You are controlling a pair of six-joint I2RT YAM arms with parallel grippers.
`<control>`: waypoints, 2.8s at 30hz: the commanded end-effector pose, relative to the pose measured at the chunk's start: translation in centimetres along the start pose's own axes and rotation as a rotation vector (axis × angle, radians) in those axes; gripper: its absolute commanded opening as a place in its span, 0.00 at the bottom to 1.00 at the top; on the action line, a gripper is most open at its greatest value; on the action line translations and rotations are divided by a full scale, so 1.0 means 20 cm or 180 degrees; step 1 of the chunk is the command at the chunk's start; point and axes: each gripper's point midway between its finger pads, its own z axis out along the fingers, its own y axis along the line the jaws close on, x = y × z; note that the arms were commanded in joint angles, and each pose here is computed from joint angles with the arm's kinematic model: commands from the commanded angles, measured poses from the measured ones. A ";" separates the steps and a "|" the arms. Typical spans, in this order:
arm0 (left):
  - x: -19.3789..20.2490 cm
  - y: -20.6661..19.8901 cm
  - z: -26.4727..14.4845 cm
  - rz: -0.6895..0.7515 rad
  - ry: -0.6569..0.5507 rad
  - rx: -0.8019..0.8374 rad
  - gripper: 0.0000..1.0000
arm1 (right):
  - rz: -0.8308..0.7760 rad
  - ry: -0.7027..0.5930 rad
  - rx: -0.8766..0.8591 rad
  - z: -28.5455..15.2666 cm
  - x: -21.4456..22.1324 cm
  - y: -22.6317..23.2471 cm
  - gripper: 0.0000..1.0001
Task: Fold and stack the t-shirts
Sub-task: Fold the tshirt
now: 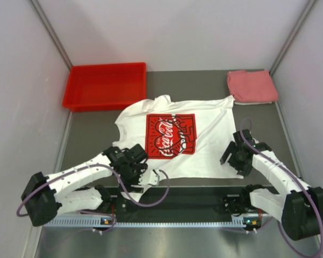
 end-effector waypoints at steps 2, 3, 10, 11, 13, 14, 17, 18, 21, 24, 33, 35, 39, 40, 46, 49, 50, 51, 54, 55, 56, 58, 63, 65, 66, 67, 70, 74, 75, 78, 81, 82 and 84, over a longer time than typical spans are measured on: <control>0.07 0.05 0.12 0.0032 0.0394 -0.0164 0.77 | -0.0024 0.0147 0.0132 -0.02 0.03 -0.02 0.82; 0.08 0.04 0.12 0.0043 0.0428 -0.0121 0.77 | -0.0011 0.0202 0.0133 -0.02 0.05 -0.03 0.82; -0.07 -0.02 0.09 0.0224 0.0038 0.0095 0.79 | 0.0194 0.0359 0.0309 0.05 0.11 -0.06 0.79; -0.06 -0.03 0.11 0.0150 0.0065 0.0108 0.79 | 0.0218 0.0316 0.0316 0.07 0.09 -0.05 0.77; -0.05 -0.03 0.18 0.0116 0.0136 0.0158 0.77 | 0.0256 0.0307 0.0371 0.09 0.09 -0.06 0.74; -0.04 -0.02 0.20 0.0071 0.0162 0.0116 0.76 | 0.0270 0.0239 0.0386 0.10 0.07 -0.07 0.72; -0.05 0.01 0.21 0.0030 0.0169 0.0028 0.72 | 0.0327 0.0090 0.0423 0.12 0.02 -0.09 0.62; -0.05 0.01 0.22 0.0036 0.0164 0.0019 0.70 | 0.0350 0.0047 0.0401 0.12 0.01 -0.09 0.59; -0.04 0.03 0.25 0.0010 0.0177 -0.0049 0.46 | 0.0385 0.0043 0.0359 0.12 0.02 -0.09 0.51; -0.04 0.05 0.26 -0.0021 0.0199 -0.0100 0.23 | 0.0349 0.0032 0.0337 0.12 0.02 -0.09 0.36; -0.03 0.22 0.19 -0.0229 0.0348 -0.0736 0.00 | 0.0037 -0.0005 0.0100 0.09 -0.03 -0.02 0.00; -0.02 0.30 0.11 -0.0279 0.0361 -0.1065 0.00 | -0.0027 -0.0093 0.0110 0.05 -0.08 0.00 0.00; -0.08 0.48 -0.10 -0.0538 0.0098 -0.1611 0.00 | -0.0177 -0.0280 0.0047 -0.03 -0.20 0.06 0.00; -0.09 0.53 -0.13 -0.0574 0.0056 -0.1704 0.00 | -0.0200 -0.0361 0.0009 -0.06 -0.24 0.08 0.00; 0.01 0.89 -0.32 -0.1116 -0.0006 -0.2102 0.00 | -0.0451 -0.0528 0.0010 -0.09 -0.41 0.18 0.00; 0.01 1.05 -0.37 -0.1189 -0.0050 -0.2257 0.00 | -0.0546 -0.0627 -0.0027 -0.08 -0.51 0.26 0.00; 0.00 1.10 -0.41 -0.1207 -0.0076 -0.2342 0.00 | -0.0607 -0.0641 -0.0019 -0.07 -0.53 0.27 0.00; 0.01 1.15 -0.40 -0.1233 -0.0015 -0.2374 0.00 | -0.0645 -0.0598 0.0029 -0.04 -0.54 0.28 0.00; 0.02 1.25 -0.37 -0.1233 0.0077 -0.2388 0.00 | -0.0762 -0.0710 0.0075 0.00 -0.64 0.34 0.00; 0.03 1.27 -0.36 -0.1222 0.0111 -0.2370 0.00 | -0.0775 -0.0817 0.0064 -0.02 -0.71 0.37 0.00; 0.03 1.28 -0.32 -0.1219 0.0171 -0.2301 0.00 | -0.0842 -0.0779 0.0129 0.02 -0.72 0.37 0.00; 0.05 1.28 -0.28 -0.1237 0.0244 -0.2227 0.00 | -0.0883 -0.0863 0.0136 0.01 -0.79 0.42 0.00; 0.09 1.26 -0.21 -0.1324 0.0373 -0.2084 0.00 | -0.1062 -0.0842 0.0237 0.10 -0.87 0.47 0.00; 0.10 1.27 -0.20 -0.1382 0.0371 -0.2079 0.01 | -0.1120 -0.0817 0.0207 0.13 -0.90 0.51 0.00; 0.10 1.27 -0.20 -0.1440 0.0362 -0.2091 0.07 | -0.1121 -0.0812 0.0181 0.15 -0.91 0.53 0.00; 0.11 1.29 -0.21 -0.1507 0.0357 -0.2121 0.17 | -0.1118 -0.0849 0.0123 0.14 -0.94 0.57 0.04; 0.16 1.37 -0.27 -0.1856 0.0283 -0.2259 0.51 | -0.1075 -0.0904 0.0077 0.14 -1.02 0.63 0.30; 0.22 1.47 -0.48 -0.2464 -0.0161 -0.2426 0.59 | -0.0970 -0.1058 0.0106 0.06 -1.14 0.62 0.59; 0.20 1.44 -0.48 -0.2566 -0.0360 -0.2261 0.65 | -0.0968 -0.1052 0.0148 0.04 -1.13 0.59 0.62; 0.22 1.31 -0.55 -0.2624 -0.0646 -0.2079 0.77 | -0.0865 -0.1141 0.0261 -0.04 -1.09 0.45 0.63; 0.22 1.15 -0.44 -0.2544 -0.0685 -0.1823 0.75 | -0.0693 -0.1025 0.0216 -0.03 -0.94 0.31 0.63; 0.24 1.09 -0.37 -0.2580 -0.0645 -0.1695 0.71 | -0.0674 -0.0925 0.0152 -0.02 -0.89 0.30 0.64; 0.26 1.04 -0.32 -0.2660 -0.0595 -0.1600 0.66 | -0.0627 -0.0766 0.0122 0.03 -0.77 0.24 0.63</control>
